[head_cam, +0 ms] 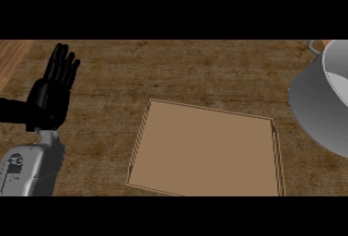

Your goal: Pick the bell pepper from the tray and place it in the pot

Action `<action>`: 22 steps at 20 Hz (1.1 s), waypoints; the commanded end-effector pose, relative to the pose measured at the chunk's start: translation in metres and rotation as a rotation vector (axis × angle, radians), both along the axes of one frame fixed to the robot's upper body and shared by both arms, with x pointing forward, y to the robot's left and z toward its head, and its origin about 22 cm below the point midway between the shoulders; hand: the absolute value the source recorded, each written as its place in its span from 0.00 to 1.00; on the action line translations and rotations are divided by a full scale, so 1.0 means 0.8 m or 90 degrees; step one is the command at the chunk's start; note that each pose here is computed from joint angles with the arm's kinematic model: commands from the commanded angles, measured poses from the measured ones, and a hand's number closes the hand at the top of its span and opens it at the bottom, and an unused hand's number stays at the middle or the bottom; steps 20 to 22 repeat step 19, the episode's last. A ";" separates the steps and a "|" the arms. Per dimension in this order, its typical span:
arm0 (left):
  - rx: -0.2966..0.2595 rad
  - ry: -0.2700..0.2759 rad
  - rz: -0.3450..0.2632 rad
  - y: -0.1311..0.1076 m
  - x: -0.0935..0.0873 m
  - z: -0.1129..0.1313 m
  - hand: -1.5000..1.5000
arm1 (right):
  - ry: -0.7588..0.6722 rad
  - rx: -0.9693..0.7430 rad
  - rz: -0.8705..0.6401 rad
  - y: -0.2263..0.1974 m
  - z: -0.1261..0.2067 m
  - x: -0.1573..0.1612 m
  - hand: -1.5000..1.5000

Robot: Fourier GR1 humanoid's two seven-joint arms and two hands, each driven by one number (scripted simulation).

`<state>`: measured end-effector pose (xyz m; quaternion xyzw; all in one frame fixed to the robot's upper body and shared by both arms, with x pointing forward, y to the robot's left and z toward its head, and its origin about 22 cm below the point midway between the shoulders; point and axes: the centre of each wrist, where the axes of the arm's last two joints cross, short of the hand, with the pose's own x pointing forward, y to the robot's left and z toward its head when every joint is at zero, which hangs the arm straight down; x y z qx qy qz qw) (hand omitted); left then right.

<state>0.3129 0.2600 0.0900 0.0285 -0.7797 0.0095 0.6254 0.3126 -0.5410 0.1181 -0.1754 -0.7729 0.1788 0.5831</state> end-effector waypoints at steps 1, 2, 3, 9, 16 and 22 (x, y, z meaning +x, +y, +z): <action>-0.008 -0.006 -0.004 -0.007 -0.002 -0.006 0.50 | -0.041 0.128 0.086 -0.012 0.004 -0.012 0.00; -0.011 0.010 0.004 0.003 -0.010 -0.014 0.50 | -0.052 0.139 0.066 -0.025 0.014 -0.023 0.00; -0.007 -0.009 0.001 -0.009 0.003 0.001 0.50 | -0.048 0.143 0.073 -0.021 0.014 -0.018 0.00; -0.004 -0.010 -0.006 -0.007 -0.002 -0.005 0.50 | -0.054 0.153 0.044 -0.040 0.032 -0.037 0.00; -0.019 -0.008 -0.004 -0.014 0.000 -0.003 0.50 | -0.055 0.158 0.023 -0.049 0.044 -0.044 0.00; -0.013 -0.014 -0.011 -0.017 -0.001 0.001 0.50 | -0.058 0.158 0.002 -0.053 0.042 -0.052 0.00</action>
